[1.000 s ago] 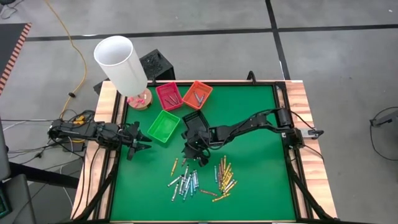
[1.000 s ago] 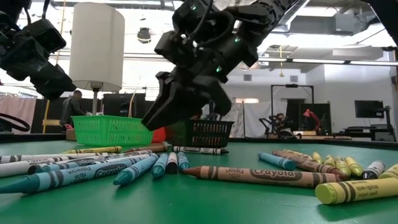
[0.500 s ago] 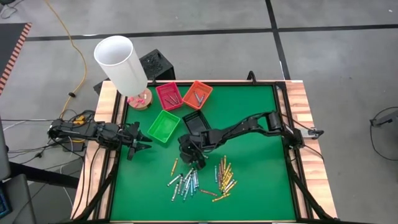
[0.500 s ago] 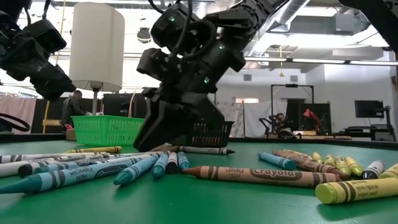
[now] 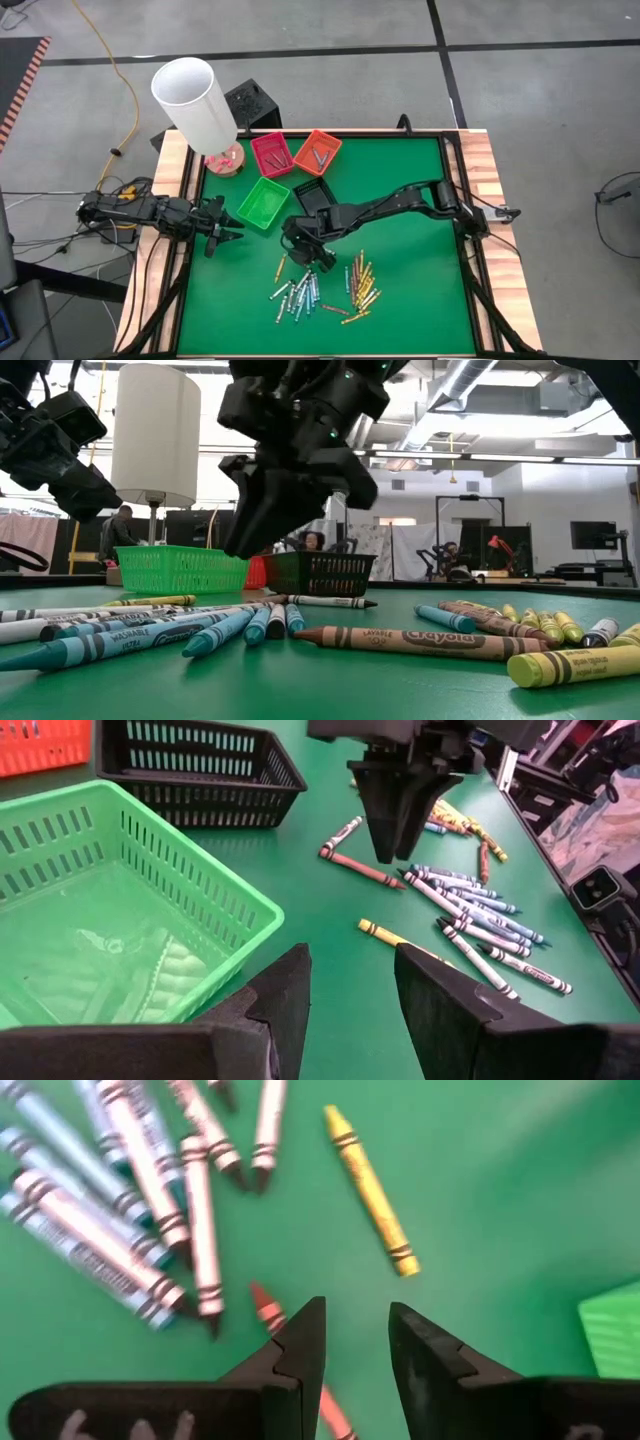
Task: Sort crayons
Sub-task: Put the brown crayon into the red bin
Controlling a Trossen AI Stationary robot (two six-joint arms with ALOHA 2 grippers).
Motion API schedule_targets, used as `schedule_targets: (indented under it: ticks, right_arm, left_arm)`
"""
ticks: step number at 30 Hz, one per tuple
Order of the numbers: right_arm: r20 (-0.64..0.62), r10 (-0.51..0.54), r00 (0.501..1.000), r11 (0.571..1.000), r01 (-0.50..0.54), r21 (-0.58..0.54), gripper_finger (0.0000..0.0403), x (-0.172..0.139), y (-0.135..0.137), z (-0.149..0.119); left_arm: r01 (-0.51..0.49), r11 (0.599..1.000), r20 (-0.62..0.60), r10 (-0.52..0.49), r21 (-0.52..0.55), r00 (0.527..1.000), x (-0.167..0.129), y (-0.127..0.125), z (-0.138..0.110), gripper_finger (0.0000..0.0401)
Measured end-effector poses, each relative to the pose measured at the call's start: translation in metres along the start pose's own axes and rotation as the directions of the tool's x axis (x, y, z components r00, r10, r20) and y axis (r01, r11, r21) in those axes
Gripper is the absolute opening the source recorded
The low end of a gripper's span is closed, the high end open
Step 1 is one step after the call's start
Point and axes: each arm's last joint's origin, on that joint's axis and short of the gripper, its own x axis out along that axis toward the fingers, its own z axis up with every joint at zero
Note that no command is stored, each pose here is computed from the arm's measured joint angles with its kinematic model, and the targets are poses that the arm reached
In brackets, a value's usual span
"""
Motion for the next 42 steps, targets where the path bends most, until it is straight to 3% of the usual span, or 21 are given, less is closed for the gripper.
schedule_targets:
  ticks: [5,15,34,42]
  right_arm:
    - [-0.051,0.051,0.997,0.997,-0.053,-0.052,0.0123,0.009,0.009,-0.004]
    - [-0.060,0.029,0.998,0.996,-0.034,-0.079,0.0123,0.015,0.007,-0.008]
    - [-0.115,0.077,0.990,0.993,-0.086,-0.075,0.0122,0.033,0.013,-0.019]
    - [-0.119,0.078,0.990,0.997,-0.081,-0.022,0.0065,0.034,0.011,-0.021]
  left_arm:
    - [0.000,1.000,0.000,0.000,0.000,1.000,0.000,0.000,0.000,0.0137]
    - [-0.002,1.000,0.001,0.002,0.005,1.000,0.000,0.000,0.000,0.0137]
    - [-0.003,1.000,0.000,0.003,0.006,1.000,0.000,0.000,0.000,0.0137]
    - [-0.003,1.000,0.000,0.003,0.008,1.000,0.000,0.000,0.000,0.0137]
